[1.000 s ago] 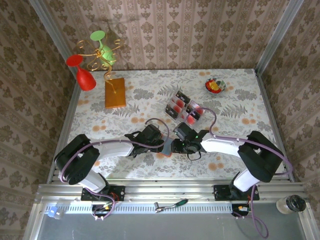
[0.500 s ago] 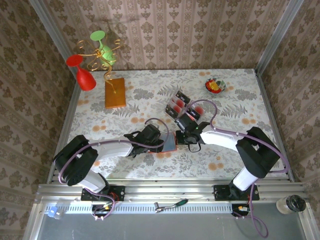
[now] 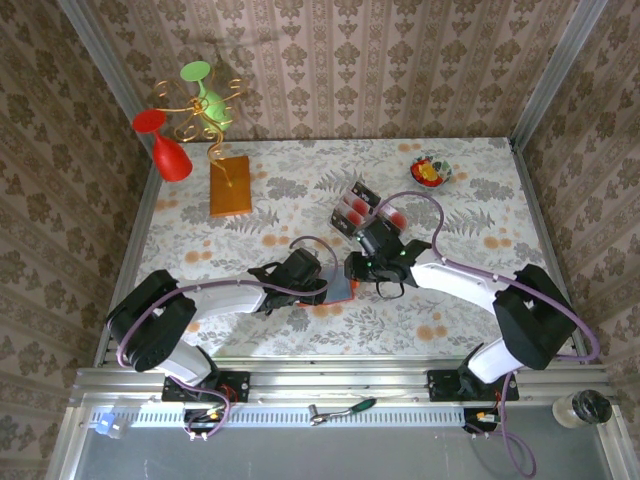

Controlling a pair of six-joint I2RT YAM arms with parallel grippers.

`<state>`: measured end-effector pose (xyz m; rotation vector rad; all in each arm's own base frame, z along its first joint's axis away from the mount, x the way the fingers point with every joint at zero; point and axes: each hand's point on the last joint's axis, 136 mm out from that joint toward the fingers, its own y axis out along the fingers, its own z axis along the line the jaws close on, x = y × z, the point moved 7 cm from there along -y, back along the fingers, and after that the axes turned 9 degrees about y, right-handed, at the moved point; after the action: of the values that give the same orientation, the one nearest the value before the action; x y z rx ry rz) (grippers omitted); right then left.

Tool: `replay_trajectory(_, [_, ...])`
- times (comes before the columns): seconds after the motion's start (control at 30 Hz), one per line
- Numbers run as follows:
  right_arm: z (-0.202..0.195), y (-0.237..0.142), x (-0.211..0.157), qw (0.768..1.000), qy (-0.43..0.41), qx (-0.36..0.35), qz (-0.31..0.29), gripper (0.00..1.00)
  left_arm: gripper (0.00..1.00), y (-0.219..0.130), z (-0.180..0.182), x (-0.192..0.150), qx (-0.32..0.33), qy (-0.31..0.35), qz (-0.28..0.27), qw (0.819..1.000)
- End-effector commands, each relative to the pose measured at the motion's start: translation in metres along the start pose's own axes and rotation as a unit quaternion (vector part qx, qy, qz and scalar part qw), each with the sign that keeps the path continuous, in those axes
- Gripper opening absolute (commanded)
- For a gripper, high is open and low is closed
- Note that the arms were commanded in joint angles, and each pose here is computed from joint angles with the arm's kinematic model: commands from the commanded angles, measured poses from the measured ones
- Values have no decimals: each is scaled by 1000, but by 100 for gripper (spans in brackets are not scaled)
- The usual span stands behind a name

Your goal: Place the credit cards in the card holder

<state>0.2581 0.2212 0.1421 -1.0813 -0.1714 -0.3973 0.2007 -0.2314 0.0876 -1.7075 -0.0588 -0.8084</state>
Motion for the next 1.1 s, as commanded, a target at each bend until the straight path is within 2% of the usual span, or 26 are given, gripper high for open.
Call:
replay_trajectory(0.0, [19,3,5,998,28,53,14,33,75,3,5,-6,13,-7,11,1000])
replay_trajectory(0.4, [25,46,13,996,62,45,35,41,74,3,6,-7,13,-8,9,1000])
replay_trajectory(0.63, [24,60,14,994,75,50,55,41,75,3,5,-7,12,-7,9,1000])
replay_trajectory(0.93, [30,61,12,990,86,85,75,41,75,1,6,-7,11,-8,4,1000])
replay_trajectory(1.07, [36,53,12,986,92,111,79,41,77,-10,8,4,4,-6,-20,1000])
